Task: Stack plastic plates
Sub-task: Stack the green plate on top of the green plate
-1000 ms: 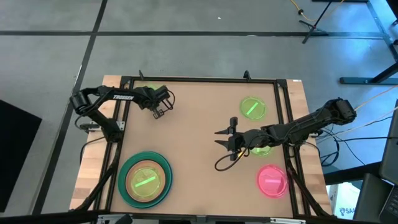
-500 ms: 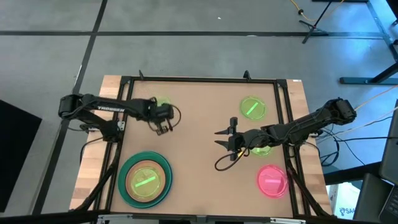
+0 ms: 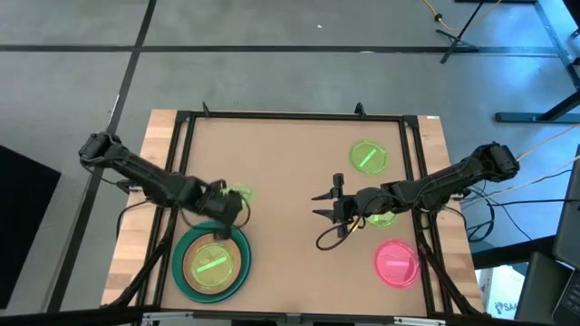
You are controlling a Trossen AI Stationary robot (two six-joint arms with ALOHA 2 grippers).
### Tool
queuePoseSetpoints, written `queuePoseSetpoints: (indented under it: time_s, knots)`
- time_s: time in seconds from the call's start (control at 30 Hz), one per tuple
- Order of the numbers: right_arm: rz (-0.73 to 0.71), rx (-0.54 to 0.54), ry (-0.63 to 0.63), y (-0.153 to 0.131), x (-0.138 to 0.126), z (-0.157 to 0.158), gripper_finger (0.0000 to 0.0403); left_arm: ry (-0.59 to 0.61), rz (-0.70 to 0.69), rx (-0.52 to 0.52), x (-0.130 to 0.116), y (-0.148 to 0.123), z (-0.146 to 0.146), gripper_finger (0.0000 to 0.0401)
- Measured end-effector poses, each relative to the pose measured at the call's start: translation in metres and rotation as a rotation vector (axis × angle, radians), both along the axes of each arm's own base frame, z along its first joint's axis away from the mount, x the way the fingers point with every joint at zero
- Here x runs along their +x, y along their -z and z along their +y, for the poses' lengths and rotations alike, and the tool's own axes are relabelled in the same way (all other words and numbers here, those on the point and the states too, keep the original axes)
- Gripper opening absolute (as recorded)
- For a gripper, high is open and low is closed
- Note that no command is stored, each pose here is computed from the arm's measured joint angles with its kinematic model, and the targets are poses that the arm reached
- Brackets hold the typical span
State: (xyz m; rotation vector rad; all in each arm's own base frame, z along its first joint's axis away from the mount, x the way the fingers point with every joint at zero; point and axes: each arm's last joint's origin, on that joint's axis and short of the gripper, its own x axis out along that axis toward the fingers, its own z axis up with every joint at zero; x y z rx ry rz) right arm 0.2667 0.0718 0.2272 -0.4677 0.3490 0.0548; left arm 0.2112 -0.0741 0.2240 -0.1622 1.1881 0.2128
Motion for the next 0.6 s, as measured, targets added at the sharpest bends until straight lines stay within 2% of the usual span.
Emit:
queuePoseSetpoints:
  time_s: [0.17, 0.33, 0.6]
  knots:
    - [-0.005, 0.012, -0.026, -0.001, 0.000, 0.001, 0.0159, 0.033, -0.066, -0.024, -0.006, -0.013, -0.030, 0.0002]
    - [-0.017, 0.069, -0.085, -0.002, 0.000, 0.005, 0.0159, 0.069, -0.128, -0.079, -0.016, -0.030, -0.059, 0.0002]
    - [-0.091, 0.080, -0.108, -0.009, -0.007, 0.031, 0.0159, 0.093, -0.215, -0.209, -0.045, -0.056, -0.105, 0.0002]
